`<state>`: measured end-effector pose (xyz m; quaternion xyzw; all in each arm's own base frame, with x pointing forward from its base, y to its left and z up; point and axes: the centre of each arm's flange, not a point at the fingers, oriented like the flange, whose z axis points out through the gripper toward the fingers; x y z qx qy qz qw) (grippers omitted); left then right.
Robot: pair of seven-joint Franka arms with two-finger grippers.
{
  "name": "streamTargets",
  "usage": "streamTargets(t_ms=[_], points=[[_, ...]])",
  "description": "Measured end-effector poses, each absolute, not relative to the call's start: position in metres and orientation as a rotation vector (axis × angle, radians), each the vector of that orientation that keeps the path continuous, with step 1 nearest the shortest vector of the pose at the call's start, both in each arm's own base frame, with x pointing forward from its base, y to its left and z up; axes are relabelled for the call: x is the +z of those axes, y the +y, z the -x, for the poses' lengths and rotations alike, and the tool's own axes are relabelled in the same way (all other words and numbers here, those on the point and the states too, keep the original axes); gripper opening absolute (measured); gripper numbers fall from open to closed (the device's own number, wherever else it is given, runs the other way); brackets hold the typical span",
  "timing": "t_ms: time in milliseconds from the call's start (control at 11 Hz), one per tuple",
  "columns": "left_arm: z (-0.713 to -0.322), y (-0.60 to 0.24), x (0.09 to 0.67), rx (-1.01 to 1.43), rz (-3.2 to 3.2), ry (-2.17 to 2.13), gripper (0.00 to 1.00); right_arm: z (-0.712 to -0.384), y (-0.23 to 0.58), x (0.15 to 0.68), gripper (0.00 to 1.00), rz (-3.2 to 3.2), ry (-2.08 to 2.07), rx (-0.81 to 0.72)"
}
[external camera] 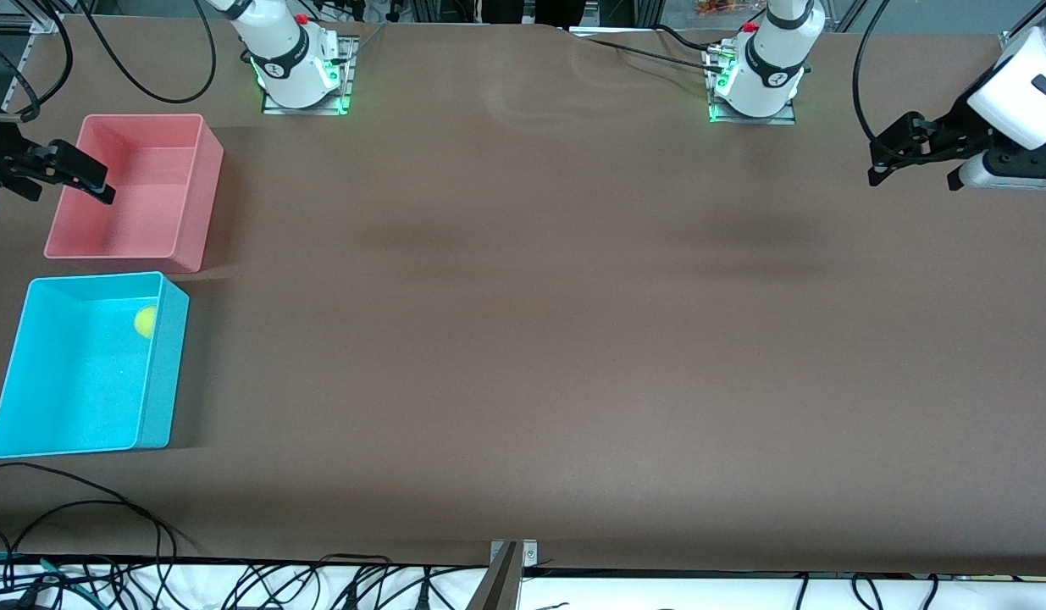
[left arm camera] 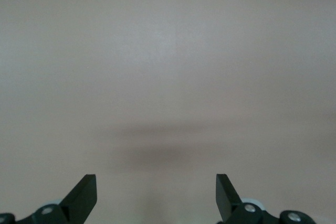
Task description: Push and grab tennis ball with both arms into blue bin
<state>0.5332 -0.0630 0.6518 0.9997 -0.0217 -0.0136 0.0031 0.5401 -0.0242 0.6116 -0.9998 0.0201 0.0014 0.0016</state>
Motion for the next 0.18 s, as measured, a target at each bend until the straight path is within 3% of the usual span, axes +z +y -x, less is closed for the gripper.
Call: streamTargets(t_ms=[183], points=[[-0.5333,-0.0632,0.6519,-0.042,-3.134,-0.068,1.0,-0.5372,-0.0243,0.6142,1.0,3.137,0.064,0.036]])
